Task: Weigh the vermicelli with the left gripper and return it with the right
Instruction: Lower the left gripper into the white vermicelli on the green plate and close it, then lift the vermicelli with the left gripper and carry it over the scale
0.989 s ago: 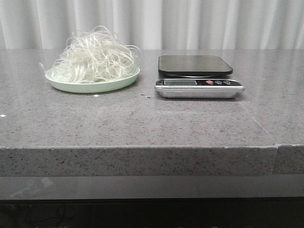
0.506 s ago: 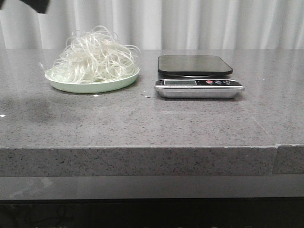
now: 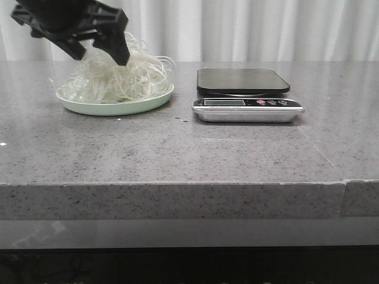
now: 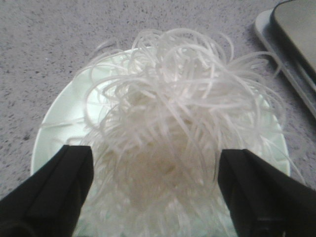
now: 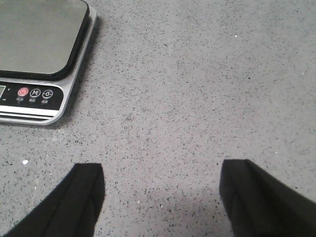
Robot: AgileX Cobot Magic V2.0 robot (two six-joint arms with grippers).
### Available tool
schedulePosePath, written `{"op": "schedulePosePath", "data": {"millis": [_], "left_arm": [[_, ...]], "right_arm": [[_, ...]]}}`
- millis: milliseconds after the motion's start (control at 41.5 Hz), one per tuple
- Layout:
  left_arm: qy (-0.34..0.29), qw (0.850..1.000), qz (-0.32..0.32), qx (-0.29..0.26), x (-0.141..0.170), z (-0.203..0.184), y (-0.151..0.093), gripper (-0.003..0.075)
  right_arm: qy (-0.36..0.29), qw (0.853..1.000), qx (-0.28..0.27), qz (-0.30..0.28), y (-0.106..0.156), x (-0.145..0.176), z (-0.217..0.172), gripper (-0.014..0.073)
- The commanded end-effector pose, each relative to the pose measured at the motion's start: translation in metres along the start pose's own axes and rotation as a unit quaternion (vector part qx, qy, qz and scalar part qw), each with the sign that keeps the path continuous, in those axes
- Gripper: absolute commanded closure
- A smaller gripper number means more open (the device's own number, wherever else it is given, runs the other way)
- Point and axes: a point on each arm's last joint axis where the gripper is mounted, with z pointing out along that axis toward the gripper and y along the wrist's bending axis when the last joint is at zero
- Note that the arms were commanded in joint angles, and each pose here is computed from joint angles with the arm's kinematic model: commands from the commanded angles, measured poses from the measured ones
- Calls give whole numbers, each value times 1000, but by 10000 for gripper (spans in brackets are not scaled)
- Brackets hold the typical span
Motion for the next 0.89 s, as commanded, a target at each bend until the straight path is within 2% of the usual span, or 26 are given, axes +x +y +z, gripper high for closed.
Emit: {"op": "schedulePosePath", "data": {"millis": [0,193,555,723,868], "left_arm": [[-70,998,-3,4,-27,-10,-3,142],[-66,998,-4,4,-24,2,-3,153],[-60,998,-4,4,-22,5,-3,463],[-52,999,-4,4,-24,2,-3,552],[-35,999,-3,6,-33,-6,-4,575]], "right_arm": [[-50,999,-1,-3,0,-15,-5,8],[-50,999,-1,-3,0,-15,-5,8],[-52,999,-1,-3,0,-16,-5,8],[-53,999,-1,-3,0,-16,-5,8],[-53,999,-1,-3,0,-16,-5,8]]}}
